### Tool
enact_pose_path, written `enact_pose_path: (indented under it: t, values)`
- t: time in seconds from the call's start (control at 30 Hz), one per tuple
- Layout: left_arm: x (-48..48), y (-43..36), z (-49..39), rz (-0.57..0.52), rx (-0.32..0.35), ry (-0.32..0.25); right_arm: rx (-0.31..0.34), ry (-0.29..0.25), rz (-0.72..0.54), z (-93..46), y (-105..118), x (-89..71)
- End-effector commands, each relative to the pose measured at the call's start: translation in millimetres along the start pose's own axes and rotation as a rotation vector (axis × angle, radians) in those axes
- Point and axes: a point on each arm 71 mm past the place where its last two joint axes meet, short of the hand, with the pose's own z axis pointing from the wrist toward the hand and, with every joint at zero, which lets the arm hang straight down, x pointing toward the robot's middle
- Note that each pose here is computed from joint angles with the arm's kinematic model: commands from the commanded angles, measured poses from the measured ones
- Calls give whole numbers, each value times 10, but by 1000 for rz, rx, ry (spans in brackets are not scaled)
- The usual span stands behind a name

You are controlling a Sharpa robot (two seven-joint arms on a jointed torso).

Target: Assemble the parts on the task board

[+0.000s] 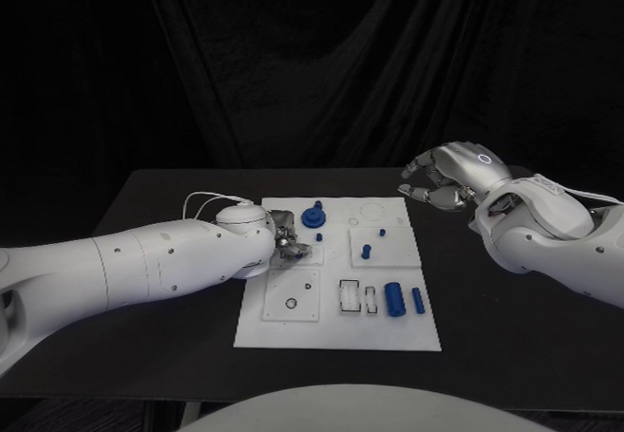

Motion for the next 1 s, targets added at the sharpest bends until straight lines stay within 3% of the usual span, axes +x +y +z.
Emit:
enact_pose_path:
  t: [0.03,0.67,1.0]
  values:
    - [48,17,4,6,1,20,22,13,-4,-8,-21,16]
    - [34,40,7,-8,12,0,30,26,-6,-13,-31,37]
    - [15,21,12,-21,51,-24,35,32,-3,-11,-33,46]
